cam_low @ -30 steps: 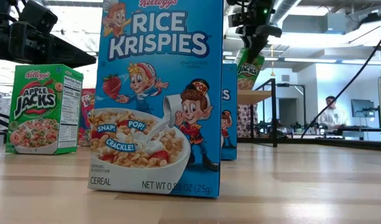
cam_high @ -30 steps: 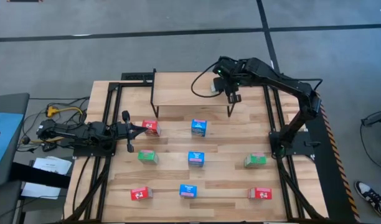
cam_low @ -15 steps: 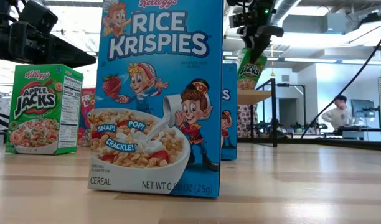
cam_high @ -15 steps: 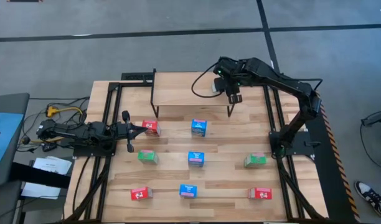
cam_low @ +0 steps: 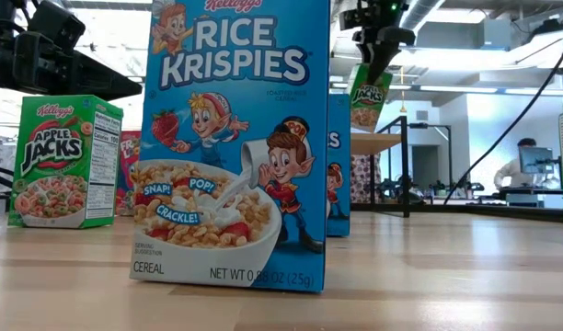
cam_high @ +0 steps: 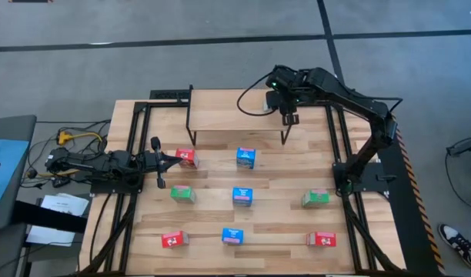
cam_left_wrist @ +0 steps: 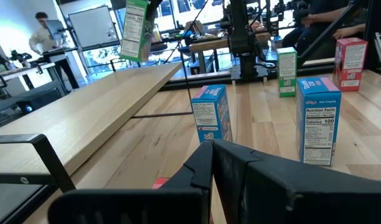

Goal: Stack cereal on shelf
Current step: Put the top green cereal box on the shelf

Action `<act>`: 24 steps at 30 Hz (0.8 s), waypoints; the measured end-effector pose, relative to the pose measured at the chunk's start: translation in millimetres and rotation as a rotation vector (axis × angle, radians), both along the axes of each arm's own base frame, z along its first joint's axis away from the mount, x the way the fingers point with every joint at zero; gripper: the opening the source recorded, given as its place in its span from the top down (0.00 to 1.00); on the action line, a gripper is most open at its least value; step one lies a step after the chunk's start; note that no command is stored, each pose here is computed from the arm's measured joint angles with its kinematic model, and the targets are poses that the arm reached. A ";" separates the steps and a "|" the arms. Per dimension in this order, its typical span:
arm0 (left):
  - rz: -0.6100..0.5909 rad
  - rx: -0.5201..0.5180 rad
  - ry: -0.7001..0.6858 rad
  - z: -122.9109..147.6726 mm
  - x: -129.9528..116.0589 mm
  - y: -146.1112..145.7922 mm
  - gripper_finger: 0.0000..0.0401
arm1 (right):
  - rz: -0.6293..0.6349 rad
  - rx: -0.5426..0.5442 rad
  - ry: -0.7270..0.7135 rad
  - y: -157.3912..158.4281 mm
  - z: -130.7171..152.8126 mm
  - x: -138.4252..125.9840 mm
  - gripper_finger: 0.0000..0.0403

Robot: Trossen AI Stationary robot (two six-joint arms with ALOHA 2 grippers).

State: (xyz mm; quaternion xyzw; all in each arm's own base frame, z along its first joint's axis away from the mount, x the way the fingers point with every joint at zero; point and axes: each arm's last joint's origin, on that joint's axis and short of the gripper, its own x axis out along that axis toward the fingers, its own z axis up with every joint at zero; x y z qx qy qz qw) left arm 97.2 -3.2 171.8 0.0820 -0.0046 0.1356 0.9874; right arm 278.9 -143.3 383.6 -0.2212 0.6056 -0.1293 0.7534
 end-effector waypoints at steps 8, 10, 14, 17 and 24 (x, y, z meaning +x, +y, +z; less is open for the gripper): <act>0.000 0.000 0.000 -0.1 0.0 0.0 1.00 | 0.013 0.018 0.007 0.7 -4.1 4.5 0.56; 0.000 0.000 0.000 0.0 0.0 0.0 1.00 | 0.014 0.018 0.016 0.9 -5.4 5.3 0.56; 0.000 0.000 0.001 -0.1 0.0 0.0 1.00 | 0.021 0.018 0.018 3.1 -5.2 6.0 0.56; 0.000 0.000 0.000 -0.1 0.0 0.0 1.00 | 0.027 0.017 0.020 4.0 -5.3 6.4 0.56; 0.000 0.000 0.000 -0.1 0.0 0.0 1.00 | 0.007 0.046 0.058 5.5 -13.3 10.5 0.56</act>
